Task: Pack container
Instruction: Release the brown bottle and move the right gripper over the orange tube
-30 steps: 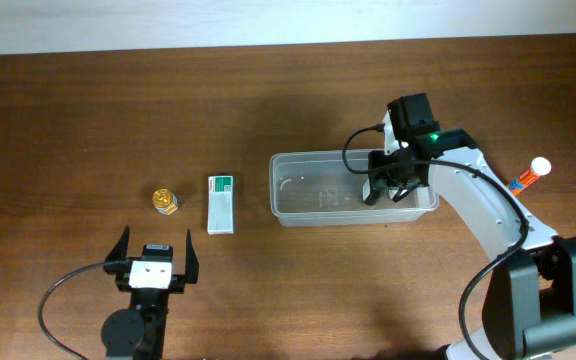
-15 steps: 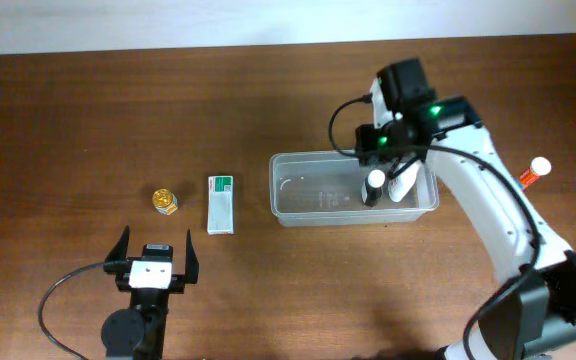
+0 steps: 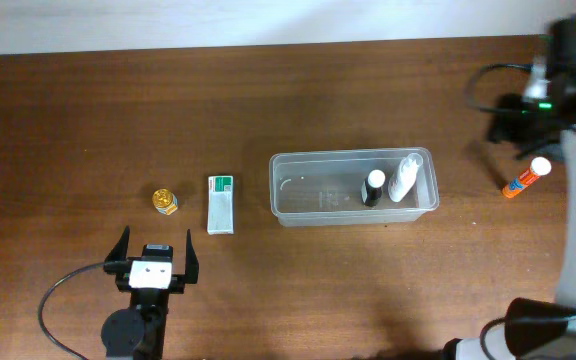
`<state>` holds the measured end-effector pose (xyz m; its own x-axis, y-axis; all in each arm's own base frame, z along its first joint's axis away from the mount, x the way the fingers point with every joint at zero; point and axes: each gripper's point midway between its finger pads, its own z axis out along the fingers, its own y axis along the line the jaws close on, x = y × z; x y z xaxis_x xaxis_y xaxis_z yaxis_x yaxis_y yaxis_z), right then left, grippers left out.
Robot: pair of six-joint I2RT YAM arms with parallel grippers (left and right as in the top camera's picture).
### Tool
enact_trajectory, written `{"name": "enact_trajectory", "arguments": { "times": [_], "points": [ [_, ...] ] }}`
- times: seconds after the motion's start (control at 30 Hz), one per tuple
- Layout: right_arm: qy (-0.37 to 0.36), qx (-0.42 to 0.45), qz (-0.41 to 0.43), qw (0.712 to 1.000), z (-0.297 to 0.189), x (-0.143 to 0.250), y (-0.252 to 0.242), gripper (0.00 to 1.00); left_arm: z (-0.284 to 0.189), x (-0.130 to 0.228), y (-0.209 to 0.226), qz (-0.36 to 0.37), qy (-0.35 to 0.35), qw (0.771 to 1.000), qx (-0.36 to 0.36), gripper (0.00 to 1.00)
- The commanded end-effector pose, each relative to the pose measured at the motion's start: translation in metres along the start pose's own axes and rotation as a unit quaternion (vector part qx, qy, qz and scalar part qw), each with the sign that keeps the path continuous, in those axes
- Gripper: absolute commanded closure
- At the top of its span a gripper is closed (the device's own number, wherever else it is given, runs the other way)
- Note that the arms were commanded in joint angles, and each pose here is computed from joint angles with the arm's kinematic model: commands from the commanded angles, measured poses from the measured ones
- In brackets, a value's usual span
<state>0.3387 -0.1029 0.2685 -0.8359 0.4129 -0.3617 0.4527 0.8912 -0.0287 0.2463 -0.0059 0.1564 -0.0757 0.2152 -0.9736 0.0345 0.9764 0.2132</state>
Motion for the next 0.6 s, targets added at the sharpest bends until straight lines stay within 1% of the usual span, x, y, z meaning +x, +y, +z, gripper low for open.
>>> {"name": "enact_trajectory", "arguments": {
  "times": [0.0, 0.17, 0.33, 0.47, 0.57],
  "points": [
    [0.019, 0.016, 0.056, 0.998, 0.017, 0.002, -0.036, 0.31, 0.000, 0.001, -0.002, 0.004, -0.001, 1.000, 0.005, 0.00],
    [0.033, 0.030, 0.097, 0.994, 0.054, 0.000, -0.064, 0.30, 0.000, 0.001, -0.002, 0.004, -0.001, 1.000, 0.005, 0.00],
    [0.047, 0.011, 0.124, 0.991, 0.085, -0.003, -0.074, 0.28, 0.000, 0.001, -0.002, 0.004, -0.001, 1.000, 0.005, 0.00],
    [0.063, 0.017, 0.132, 0.989, 0.106, -0.004, -0.081, 0.28, 0.000, 0.001, -0.002, 0.004, -0.001, 1.000, 0.005, 0.00],
    [0.079, 0.015, 0.123, 0.989, 0.126, -0.004, -0.080, 0.28, 0.000, 0.001, -0.002, 0.004, -0.001, 1.000, 0.005, 0.01]
  ]
}}
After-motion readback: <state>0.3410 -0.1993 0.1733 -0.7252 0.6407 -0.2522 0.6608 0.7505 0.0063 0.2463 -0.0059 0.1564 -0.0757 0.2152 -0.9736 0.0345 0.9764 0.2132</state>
